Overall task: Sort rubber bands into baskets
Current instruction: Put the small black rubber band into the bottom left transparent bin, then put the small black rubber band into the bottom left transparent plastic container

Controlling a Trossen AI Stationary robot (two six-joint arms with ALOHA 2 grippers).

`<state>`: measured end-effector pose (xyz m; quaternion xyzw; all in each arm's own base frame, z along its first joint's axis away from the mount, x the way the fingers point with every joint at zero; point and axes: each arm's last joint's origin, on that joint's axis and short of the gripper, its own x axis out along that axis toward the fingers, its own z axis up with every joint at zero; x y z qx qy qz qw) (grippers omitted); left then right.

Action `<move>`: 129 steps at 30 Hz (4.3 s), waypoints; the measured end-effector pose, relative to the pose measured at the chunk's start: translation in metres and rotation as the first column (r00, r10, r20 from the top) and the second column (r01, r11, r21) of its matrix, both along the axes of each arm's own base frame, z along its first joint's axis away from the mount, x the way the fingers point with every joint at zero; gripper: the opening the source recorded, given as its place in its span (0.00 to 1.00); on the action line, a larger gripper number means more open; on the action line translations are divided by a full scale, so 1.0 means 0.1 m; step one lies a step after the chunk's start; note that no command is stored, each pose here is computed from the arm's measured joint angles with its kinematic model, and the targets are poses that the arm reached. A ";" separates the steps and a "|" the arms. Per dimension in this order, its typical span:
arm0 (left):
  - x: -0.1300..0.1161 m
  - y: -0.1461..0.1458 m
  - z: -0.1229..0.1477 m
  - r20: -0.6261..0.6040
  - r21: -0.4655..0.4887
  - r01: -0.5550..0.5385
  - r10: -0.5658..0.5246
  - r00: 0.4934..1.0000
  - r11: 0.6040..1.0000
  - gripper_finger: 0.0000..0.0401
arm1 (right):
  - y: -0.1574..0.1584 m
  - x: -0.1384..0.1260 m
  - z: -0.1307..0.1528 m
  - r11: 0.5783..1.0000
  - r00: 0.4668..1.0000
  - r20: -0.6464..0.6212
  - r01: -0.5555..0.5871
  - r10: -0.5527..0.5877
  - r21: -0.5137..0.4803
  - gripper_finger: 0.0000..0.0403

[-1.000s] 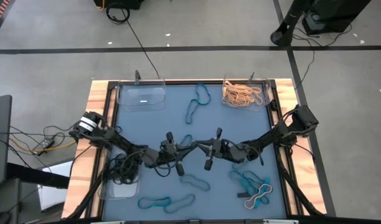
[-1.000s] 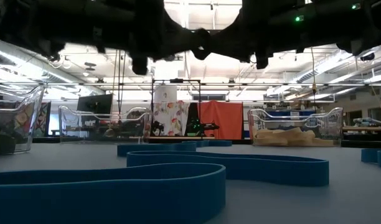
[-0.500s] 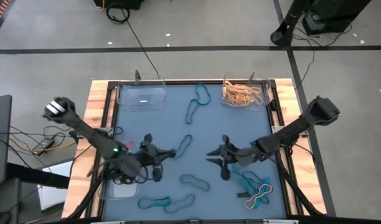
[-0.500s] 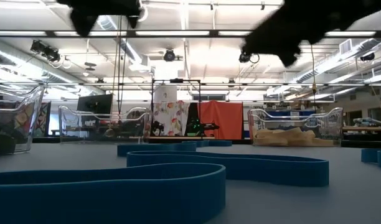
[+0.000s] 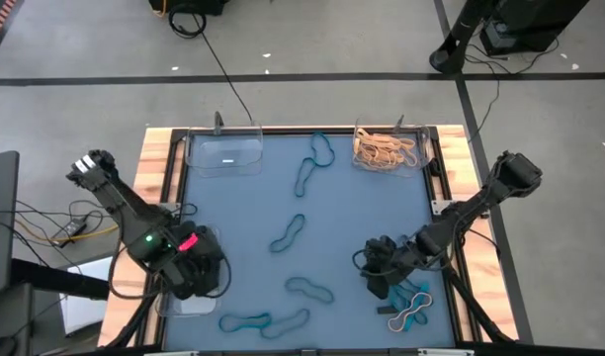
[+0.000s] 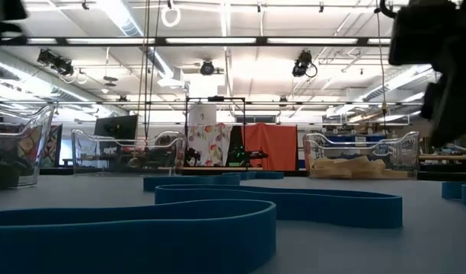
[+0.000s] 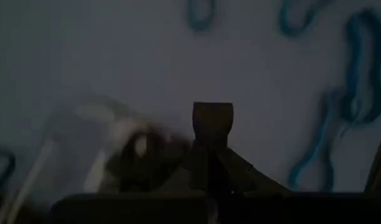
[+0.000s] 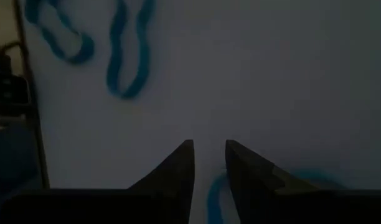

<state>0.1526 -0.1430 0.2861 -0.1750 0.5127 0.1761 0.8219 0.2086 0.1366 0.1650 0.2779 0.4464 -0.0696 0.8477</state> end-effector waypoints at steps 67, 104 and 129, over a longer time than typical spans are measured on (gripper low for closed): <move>1.11 -0.33 -0.49 0.385 0.512 0.090 -0.323 0.865 0.854 0.53 | 0.77 -0.38 -0.44 0.899 0.926 -0.014 -0.371 0.378 -0.233 0.30; 2.08 -0.29 -1.14 0.608 0.506 0.071 -0.414 0.677 0.859 0.53 | 0.31 0.47 -0.02 0.852 0.845 0.441 -0.031 0.302 -0.523 0.03; 2.12 -0.25 -1.11 0.627 0.499 0.105 -0.442 0.641 0.860 0.03 | 0.19 0.57 0.01 0.842 0.832 0.452 -0.033 0.322 -0.539 0.07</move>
